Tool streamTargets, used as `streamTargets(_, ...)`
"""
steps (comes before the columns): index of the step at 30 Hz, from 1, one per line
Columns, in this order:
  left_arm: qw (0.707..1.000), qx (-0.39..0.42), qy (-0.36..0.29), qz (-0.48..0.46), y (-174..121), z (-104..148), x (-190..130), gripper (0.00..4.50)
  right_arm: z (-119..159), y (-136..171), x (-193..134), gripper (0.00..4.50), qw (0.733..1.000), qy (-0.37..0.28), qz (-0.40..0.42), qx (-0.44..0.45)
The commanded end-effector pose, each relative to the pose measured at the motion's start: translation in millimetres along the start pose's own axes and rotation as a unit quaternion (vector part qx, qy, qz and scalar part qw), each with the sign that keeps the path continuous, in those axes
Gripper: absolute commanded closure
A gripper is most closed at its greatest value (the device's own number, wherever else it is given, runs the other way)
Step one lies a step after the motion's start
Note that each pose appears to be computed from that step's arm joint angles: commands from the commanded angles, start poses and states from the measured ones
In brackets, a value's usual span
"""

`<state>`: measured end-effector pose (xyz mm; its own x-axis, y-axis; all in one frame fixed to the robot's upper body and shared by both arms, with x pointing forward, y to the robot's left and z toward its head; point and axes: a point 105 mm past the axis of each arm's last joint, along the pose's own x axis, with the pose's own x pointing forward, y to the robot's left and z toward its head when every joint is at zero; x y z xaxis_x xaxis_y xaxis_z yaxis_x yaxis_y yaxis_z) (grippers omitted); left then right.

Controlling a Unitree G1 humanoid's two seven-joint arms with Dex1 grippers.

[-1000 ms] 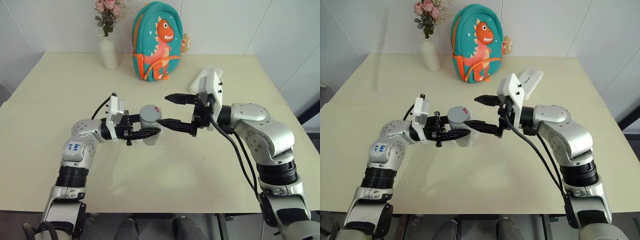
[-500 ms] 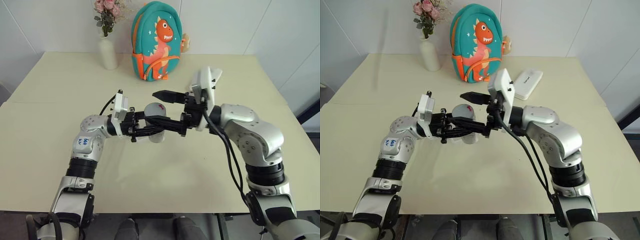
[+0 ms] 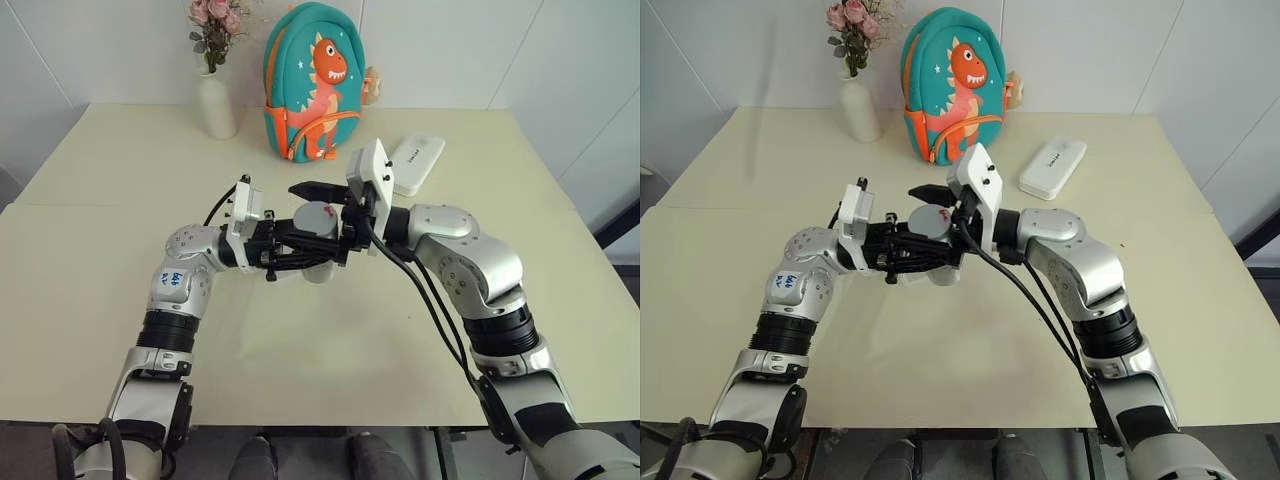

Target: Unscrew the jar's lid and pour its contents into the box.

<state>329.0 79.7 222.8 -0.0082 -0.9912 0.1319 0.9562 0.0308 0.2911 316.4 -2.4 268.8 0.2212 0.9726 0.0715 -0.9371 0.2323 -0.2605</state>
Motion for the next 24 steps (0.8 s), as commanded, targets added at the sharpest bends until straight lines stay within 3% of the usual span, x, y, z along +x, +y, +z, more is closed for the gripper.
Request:
streamTargets(1, 1.0, 0.018, 0.001, -0.017, -4, 5, 2, 2.47, 16, -5, -4, 0.23, 0.999, -0.017, -0.01, -0.027)
streamTargets(24, 1.0, 0.019, 0.013, 0.01, -1, 4, -13, 2.47, 14, 0, -48, 0.23, 0.999, 0.022, -0.033, -0.019)
